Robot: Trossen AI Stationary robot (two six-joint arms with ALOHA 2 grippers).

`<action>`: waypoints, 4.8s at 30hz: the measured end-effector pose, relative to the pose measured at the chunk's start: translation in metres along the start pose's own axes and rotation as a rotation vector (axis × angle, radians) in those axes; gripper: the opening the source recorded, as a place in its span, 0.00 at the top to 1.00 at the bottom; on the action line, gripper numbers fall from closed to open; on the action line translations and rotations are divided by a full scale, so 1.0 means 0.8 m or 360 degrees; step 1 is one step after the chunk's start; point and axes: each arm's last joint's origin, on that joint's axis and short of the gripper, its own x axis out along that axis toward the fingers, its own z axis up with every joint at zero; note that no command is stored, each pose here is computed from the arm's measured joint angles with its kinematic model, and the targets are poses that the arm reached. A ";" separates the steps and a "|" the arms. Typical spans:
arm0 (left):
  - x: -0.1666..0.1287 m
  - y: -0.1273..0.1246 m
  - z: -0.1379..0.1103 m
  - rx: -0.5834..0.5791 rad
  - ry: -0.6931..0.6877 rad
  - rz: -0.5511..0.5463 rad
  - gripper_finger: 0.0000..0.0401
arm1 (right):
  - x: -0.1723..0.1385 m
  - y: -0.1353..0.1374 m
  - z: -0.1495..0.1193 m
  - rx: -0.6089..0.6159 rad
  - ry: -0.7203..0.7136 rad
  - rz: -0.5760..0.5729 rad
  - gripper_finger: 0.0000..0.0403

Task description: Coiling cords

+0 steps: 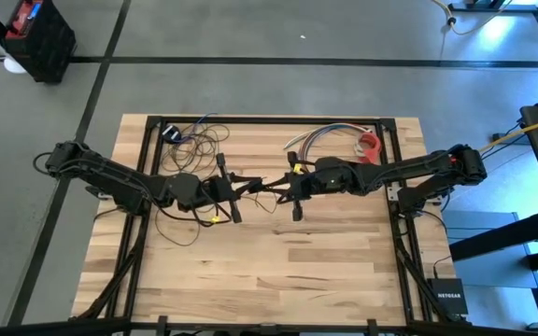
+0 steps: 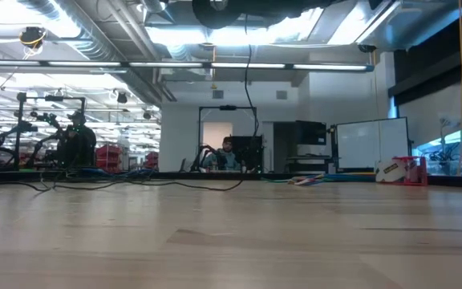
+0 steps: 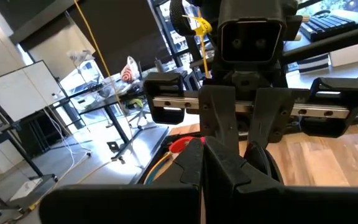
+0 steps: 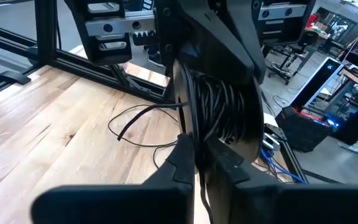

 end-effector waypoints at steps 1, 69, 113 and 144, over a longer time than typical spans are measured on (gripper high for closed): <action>0.000 0.000 0.000 0.0000 0.0000 0.0000 1.00 | 0.000 0.000 0.000 0.0000 -0.0001 0.0000 0.95; 0.015 -0.034 -0.103 -0.0189 0.0288 -0.0208 0.67 | -0.004 -0.013 0.028 -0.0024 -0.0332 -0.0245 0.96; 0.030 -0.017 -0.125 -0.0189 0.0426 0.0107 0.99 | -0.004 -0.012 0.027 -0.0051 -0.0323 -0.0230 0.96; -0.056 -0.015 -0.084 0.0098 0.0666 0.0197 0.99 | -0.003 -0.004 -0.020 -0.0040 0.0386 -0.0377 0.96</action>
